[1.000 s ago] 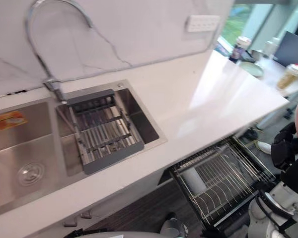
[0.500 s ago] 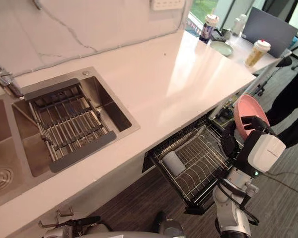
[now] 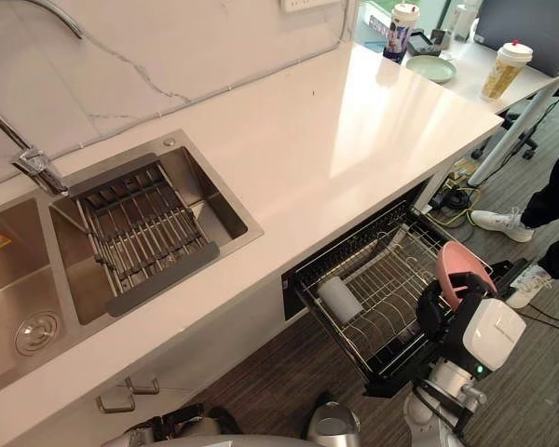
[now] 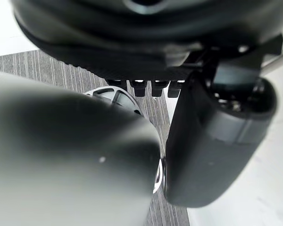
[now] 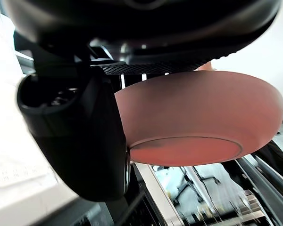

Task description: Walk over to the sink, pick up the cup, carry it to the dishwasher, place the cup inside the dishwasher, then close the dishwasher door

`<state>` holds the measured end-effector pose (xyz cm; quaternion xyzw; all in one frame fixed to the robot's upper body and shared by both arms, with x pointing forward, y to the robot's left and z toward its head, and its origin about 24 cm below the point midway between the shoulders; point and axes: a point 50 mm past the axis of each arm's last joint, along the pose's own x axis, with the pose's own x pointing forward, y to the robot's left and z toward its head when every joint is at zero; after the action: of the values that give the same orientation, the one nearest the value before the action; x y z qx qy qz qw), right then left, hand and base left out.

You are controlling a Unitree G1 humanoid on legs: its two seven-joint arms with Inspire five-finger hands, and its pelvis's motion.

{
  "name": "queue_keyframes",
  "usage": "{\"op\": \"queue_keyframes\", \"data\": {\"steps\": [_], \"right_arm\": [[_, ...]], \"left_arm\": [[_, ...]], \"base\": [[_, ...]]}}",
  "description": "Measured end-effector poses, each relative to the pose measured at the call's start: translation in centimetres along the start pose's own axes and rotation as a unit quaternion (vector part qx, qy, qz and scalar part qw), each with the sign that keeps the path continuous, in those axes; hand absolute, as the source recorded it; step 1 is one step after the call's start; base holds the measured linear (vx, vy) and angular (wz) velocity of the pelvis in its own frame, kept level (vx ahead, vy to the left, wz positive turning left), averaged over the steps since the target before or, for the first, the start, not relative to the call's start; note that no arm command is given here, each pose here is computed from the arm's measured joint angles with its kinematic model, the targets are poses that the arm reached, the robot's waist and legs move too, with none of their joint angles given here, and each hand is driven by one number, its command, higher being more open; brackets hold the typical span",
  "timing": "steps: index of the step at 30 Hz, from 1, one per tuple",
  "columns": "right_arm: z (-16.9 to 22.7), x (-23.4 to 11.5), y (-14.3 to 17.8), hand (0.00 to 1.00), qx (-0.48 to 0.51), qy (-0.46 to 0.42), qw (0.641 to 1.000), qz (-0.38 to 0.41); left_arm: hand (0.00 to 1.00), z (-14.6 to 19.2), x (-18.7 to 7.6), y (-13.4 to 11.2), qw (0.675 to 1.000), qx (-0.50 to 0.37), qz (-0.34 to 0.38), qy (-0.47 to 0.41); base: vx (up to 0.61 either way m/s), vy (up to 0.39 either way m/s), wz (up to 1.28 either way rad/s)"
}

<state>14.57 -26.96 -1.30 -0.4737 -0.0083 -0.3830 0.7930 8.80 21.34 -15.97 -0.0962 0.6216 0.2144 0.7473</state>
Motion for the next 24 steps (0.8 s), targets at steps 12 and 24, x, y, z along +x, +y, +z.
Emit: {"op": "queue_keyframes", "data": {"steps": [12, 24], "right_arm": [[1.3, 2.7, 3.9, 0.0, 0.011, 0.017, 0.985, 0.172], [-0.1, 8.5, 2.6, 0.0, -0.072, 0.056, 0.983, 0.157]], "left_arm": [[1.0, 1.4, -0.4, -2.1, 0.998, 0.049, -0.021, -0.017], [1.0, 2.4, -0.6, -2.3, 0.994, 0.089, -0.04, -0.056]], "base": [[-0.03, -0.013, 0.08], [-0.02, -0.045, 0.06]]}}
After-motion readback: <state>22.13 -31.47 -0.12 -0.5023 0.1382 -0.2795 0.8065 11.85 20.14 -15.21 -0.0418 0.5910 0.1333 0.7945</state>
